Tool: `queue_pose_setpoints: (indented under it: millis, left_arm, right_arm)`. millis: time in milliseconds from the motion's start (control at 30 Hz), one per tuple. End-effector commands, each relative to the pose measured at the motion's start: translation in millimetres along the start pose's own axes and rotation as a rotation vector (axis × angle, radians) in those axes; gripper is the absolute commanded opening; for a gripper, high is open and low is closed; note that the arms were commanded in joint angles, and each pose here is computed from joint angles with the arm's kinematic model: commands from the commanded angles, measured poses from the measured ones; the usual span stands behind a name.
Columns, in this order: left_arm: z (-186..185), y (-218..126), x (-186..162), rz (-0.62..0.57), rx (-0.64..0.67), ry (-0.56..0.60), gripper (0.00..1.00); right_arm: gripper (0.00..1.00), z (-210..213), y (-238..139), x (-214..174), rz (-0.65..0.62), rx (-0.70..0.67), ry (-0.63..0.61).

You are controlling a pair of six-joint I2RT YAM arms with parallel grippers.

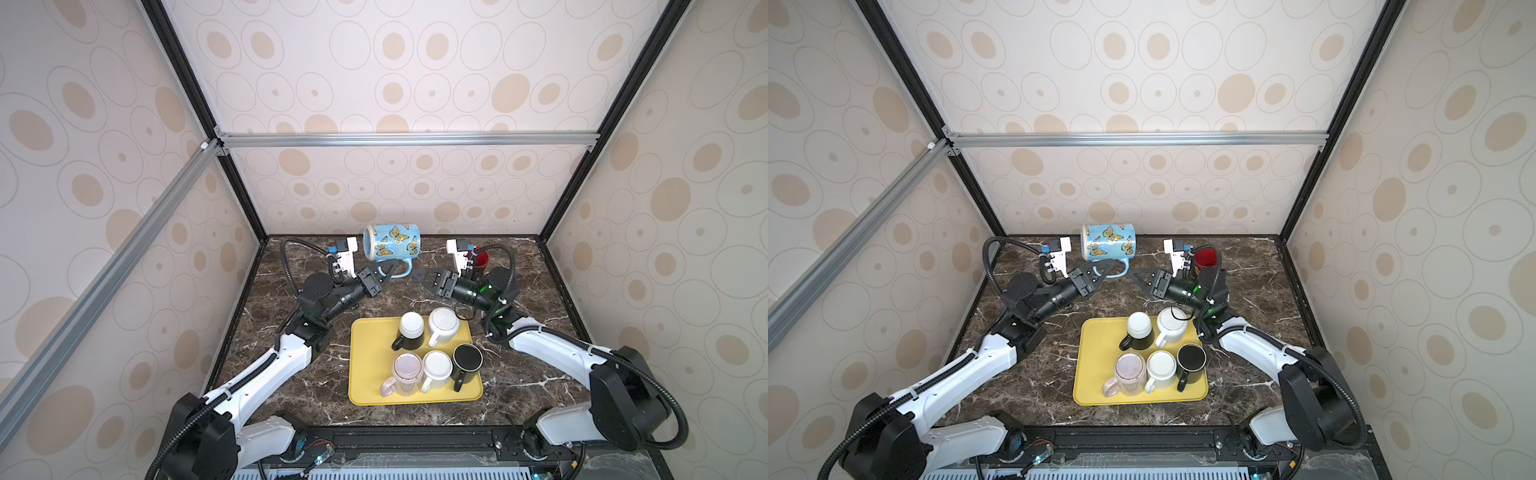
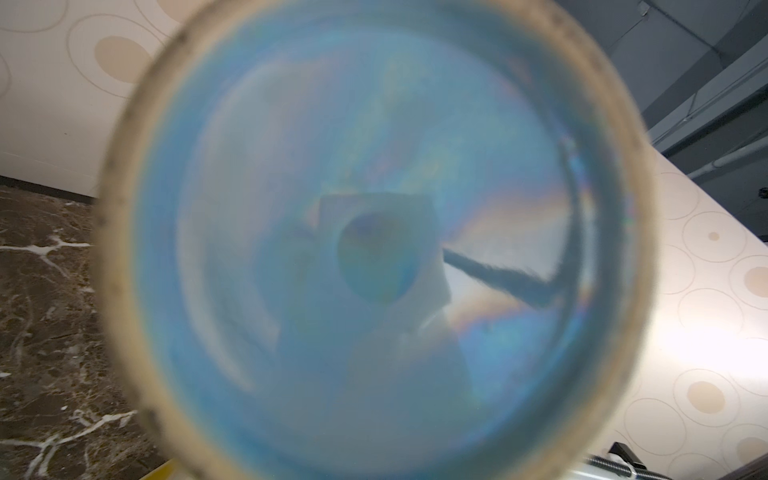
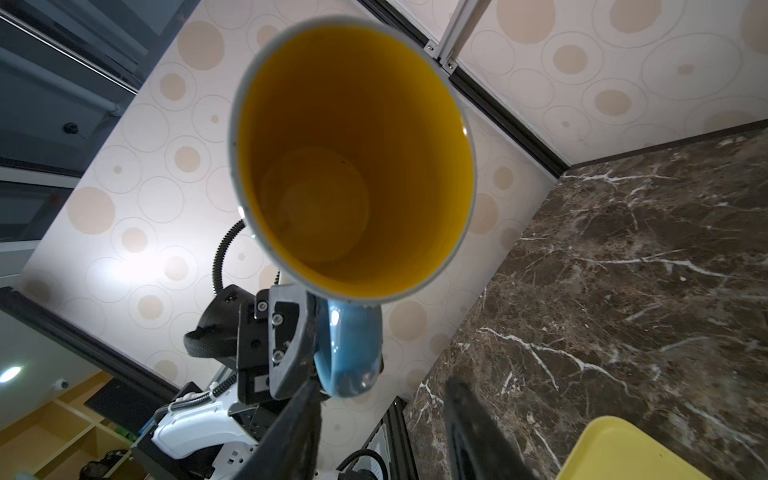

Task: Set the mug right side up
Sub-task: 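Grasp the blue butterfly mug handle with the right gripper, release the left gripper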

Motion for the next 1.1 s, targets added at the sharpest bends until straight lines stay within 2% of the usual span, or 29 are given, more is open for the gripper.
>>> queue_pose_setpoints:
  millis: [0,67,167,500,767,800,933,967,1067]
  left_arm:
    - [-42.4,-6.0,22.3,-0.096,-0.232,0.054,0.00]
    - [-40.3,-6.7,19.8,-0.096,-0.245,0.038,0.00]
    - [-38.3,-6.7,17.8,-0.099,-0.257,0.029,0.00]
    - [-33.2,0.7,10.0,-0.059,-0.267,0.021,0.00]
    - [-29.0,5.9,5.4,-0.026,-0.270,0.021,0.00]
    - [-27.6,7.2,4.7,-0.019,-0.268,0.019,0.00]
    - [-21.4,9.5,0.9,-0.002,-0.253,0.008,0.00]
    - [-19.7,9.8,-0.2,0.001,-0.247,0.008,0.00]
    - [-14.9,9.8,-2.4,0.005,-0.228,0.007,0.00]
  right_arm:
    - [0.43,26.6,5.5,16.6,-0.029,0.141,-0.022]
    - [0.35,26.5,8.8,19.6,-0.035,0.163,-0.010]
    - [0.28,26.2,15.6,22.8,-0.020,0.193,0.003]
    - [0.33,17.9,30.6,22.7,-0.005,0.185,0.018]
    - [0.31,12.5,44.9,24.3,0.020,0.184,0.043]
    - [0.28,12.7,47.1,23.8,0.025,0.187,0.046]
    - [0.03,9.5,51.9,23.6,0.029,0.189,0.059]
    - [0.00,8.9,52.5,23.7,0.027,0.189,0.063]
    - [0.00,8.9,52.3,25.3,0.008,0.185,0.058]
Point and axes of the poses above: each gripper's point midway between its finger pads, its own y axis out along the fingers, its own z axis along the line the jaws close on, x = y × z, the point moved 7 cm from there along -y, back along the fingers, and after that the axes turned 2 degrees about y, right-handed, at the moved point
